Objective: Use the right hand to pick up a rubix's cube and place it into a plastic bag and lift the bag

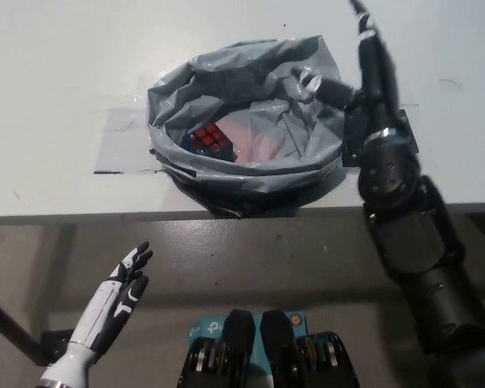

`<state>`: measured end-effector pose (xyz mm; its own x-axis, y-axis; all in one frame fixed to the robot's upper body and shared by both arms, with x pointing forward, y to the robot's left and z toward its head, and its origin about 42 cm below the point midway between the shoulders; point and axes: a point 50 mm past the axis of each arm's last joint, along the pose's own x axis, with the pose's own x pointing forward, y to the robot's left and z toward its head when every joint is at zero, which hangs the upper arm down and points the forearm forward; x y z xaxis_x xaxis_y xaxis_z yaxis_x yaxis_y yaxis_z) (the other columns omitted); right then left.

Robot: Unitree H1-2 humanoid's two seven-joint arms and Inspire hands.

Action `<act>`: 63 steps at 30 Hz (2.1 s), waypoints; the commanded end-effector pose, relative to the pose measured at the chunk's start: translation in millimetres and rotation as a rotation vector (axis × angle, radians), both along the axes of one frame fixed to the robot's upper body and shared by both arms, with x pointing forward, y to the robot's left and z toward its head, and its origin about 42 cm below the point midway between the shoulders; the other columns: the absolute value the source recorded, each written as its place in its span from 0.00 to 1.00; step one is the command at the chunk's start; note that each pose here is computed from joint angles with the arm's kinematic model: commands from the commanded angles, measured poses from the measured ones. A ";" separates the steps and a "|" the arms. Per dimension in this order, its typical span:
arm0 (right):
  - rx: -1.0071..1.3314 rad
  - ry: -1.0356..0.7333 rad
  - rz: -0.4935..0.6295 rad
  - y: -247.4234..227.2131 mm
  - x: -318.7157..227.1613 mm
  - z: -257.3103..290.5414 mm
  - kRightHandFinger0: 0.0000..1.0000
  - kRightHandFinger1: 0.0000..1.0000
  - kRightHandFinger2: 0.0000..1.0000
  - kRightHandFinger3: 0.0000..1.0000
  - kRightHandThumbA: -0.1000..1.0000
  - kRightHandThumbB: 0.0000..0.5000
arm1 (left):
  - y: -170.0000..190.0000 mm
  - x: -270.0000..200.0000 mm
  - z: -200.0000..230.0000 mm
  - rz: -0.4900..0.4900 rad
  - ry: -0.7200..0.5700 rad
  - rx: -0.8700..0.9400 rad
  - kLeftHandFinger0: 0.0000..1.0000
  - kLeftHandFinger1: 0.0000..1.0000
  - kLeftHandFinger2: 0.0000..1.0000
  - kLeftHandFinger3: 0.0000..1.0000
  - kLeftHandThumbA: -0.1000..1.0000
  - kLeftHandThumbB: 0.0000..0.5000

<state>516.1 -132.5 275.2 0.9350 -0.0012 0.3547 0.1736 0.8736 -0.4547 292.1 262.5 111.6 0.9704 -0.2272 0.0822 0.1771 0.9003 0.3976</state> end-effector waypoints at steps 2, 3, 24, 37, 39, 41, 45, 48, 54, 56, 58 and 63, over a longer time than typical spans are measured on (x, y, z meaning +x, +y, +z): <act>0.057 0.002 0.046 17.4 4.6 0.5 1.00 1.00 1.00 1.00 0.94 0.96 | 2.1 2.0 7.8 -0.007 -0.044 -0.003 1.00 1.00 1.00 1.00 1.00 0.28; 0.055 0.013 0.046 16.7 6.0 -3.4 1.00 1.00 1.00 1.00 0.93 0.96 | 2.2 1.8 8.3 -0.007 -0.043 -0.007 1.00 1.00 1.00 1.00 1.00 0.28; 0.005 0.145 -0.214 -26.7 24.0 -48.7 1.00 1.00 1.00 1.00 0.72 0.83 | 3.4 2.7 8.9 -0.001 -0.051 0.014 1.00 1.00 1.00 1.00 1.00 0.30; 0.386 -0.120 -0.210 -19.9 9.6 11.8 0.00 0.20 0.49 0.45 0.19 0.46 | 2.5 5.1 10.1 -0.005 -0.053 0.007 1.00 1.00 1.00 1.00 1.00 0.30; 0.404 -0.141 -0.189 -17.0 5.8 22.1 0.00 0.21 0.48 0.40 0.19 0.44 | 2.6 5.8 10.5 -0.006 -0.051 0.001 1.00 1.00 1.00 1.00 1.00 0.27; 0.413 -0.160 -0.171 -14.8 2.7 29.8 0.00 0.20 0.47 0.37 0.18 0.42 | 2.7 6.1 10.7 -0.005 -0.052 0.002 1.00 1.00 1.00 1.00 1.00 0.27; 0.449 -0.187 -0.108 -7.1 -7.2 54.4 0.00 0.20 0.50 0.35 0.23 0.36 | 3.6 8.0 11.7 -0.003 -0.056 0.012 1.00 1.00 1.00 1.00 1.00 0.25; 0.458 -0.205 -0.060 0.5 -13.8 77.8 0.00 0.22 0.50 0.27 0.27 0.33 | 3.6 8.2 12.0 0.001 -0.056 0.006 1.00 1.00 1.00 1.00 1.00 0.26; 0.522 -0.254 0.070 18.5 -18.8 138.4 0.00 0.21 0.53 0.16 0.23 0.26 | 2.0 8.3 11.9 0.006 -0.060 0.002 1.00 1.00 1.00 1.00 1.00 0.24; 0.594 -0.238 0.127 24.8 -18.5 161.6 0.00 0.24 0.58 0.19 0.17 0.25 | 1.6 8.0 11.8 0.007 -0.061 0.009 1.00 1.00 1.00 1.00 1.00 0.22; 0.688 -0.232 0.222 32.8 -17.5 196.0 0.00 0.25 0.65 0.26 0.05 0.24 | 0.9 7.9 11.9 0.007 -0.064 0.007 1.00 1.00 1.00 1.00 1.00 0.21; 1.060 -0.156 0.444 46.6 -12.0 283.0 0.00 0.23 0.65 0.51 0.00 0.24 | 0.7 8.8 12.2 0.006 -0.070 -0.001 1.00 1.00 1.00 1.00 1.00 0.18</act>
